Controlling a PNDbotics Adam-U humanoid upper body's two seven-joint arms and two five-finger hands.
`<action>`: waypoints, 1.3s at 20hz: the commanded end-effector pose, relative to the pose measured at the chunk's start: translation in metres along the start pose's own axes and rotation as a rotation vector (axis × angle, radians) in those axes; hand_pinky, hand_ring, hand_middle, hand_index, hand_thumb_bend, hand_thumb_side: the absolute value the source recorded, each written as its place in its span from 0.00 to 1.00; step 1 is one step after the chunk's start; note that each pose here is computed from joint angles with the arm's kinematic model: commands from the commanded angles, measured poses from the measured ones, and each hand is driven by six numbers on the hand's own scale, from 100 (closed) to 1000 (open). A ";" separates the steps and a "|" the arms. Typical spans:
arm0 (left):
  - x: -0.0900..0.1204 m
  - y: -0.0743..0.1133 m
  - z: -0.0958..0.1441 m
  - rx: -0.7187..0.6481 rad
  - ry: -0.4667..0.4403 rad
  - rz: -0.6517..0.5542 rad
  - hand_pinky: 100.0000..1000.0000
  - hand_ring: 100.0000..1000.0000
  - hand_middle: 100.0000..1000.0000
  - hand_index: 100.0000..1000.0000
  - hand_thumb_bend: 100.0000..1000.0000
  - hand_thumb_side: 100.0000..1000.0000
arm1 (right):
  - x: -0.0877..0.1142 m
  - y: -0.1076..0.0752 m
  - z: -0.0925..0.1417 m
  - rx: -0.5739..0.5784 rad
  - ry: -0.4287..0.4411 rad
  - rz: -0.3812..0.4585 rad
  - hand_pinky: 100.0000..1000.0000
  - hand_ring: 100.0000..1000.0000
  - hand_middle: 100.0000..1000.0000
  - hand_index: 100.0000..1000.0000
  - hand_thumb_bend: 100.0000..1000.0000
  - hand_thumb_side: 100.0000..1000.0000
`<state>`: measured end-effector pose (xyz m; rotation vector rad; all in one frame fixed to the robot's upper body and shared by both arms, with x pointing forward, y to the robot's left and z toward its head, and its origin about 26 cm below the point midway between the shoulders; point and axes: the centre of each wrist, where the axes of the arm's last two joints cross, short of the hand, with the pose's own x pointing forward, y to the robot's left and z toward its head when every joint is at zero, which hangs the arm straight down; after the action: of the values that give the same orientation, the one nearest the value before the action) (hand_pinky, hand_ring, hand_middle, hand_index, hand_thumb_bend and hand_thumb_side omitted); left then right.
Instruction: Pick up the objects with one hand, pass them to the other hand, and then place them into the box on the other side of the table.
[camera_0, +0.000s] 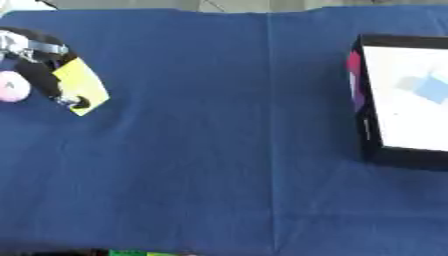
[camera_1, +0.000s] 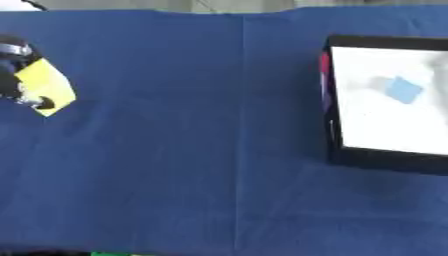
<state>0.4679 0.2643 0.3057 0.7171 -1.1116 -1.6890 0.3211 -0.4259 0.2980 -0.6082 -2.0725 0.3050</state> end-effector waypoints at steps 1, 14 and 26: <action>0.001 0.021 0.030 0.181 -0.005 -0.018 0.77 0.73 0.58 0.54 0.00 0.23 | 0.015 -0.007 -0.004 -0.001 -0.048 0.030 1.00 1.00 1.00 1.00 0.00 0.47; 0.070 -0.014 0.020 0.757 -0.132 -0.138 0.74 0.67 0.57 0.54 0.00 0.10 | 0.045 0.026 -0.008 0.140 -0.164 0.002 1.00 1.00 1.00 1.00 0.00 0.45; 0.104 -0.048 -0.016 0.975 -0.059 -0.177 0.71 0.63 0.56 0.54 0.00 0.05 | 0.088 0.095 -0.011 0.526 -0.292 -0.005 1.00 1.00 1.00 1.00 0.00 0.46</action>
<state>0.4239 0.1676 0.2506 1.3330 -1.9575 -1.2718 0.3244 -0.3053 0.3174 -0.2442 -2.1340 0.8800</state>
